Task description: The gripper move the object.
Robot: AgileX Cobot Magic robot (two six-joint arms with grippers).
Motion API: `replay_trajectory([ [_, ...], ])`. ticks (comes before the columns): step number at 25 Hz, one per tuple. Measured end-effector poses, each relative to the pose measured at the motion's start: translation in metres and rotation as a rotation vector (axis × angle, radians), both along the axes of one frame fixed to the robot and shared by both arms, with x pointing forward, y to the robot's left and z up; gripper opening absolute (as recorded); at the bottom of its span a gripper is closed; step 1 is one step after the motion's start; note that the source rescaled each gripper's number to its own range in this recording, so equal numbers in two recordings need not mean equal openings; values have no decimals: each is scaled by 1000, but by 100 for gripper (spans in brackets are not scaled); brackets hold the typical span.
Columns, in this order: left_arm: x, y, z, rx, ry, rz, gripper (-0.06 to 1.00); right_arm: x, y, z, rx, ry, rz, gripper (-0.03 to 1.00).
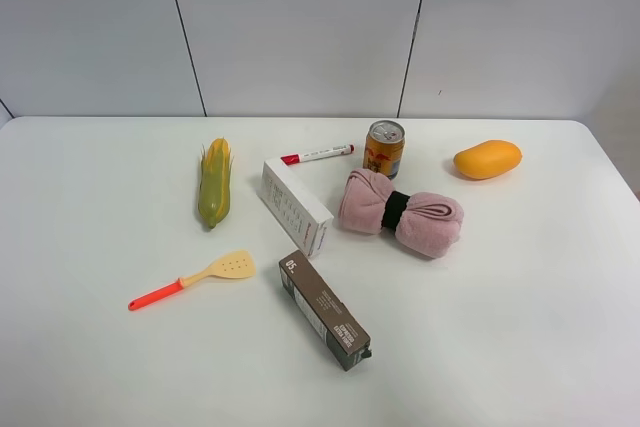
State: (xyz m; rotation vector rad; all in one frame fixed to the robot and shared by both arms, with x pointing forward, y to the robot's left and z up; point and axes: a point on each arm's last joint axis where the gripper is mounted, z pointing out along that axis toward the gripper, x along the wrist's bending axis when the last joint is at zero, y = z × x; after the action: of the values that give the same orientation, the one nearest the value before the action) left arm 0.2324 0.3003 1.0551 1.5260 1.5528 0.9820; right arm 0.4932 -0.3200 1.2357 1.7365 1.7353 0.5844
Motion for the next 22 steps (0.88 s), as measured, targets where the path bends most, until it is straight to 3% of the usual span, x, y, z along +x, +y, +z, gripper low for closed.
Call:
replay_trajectory([
  [12, 0, 0, 0, 0, 0, 0, 100, -94, 2, -31, -18, 15, -31, 100],
  [22, 0, 0, 0, 0, 0, 0, 100, -217, 10, -65, 55, -249, -101, 100],
])
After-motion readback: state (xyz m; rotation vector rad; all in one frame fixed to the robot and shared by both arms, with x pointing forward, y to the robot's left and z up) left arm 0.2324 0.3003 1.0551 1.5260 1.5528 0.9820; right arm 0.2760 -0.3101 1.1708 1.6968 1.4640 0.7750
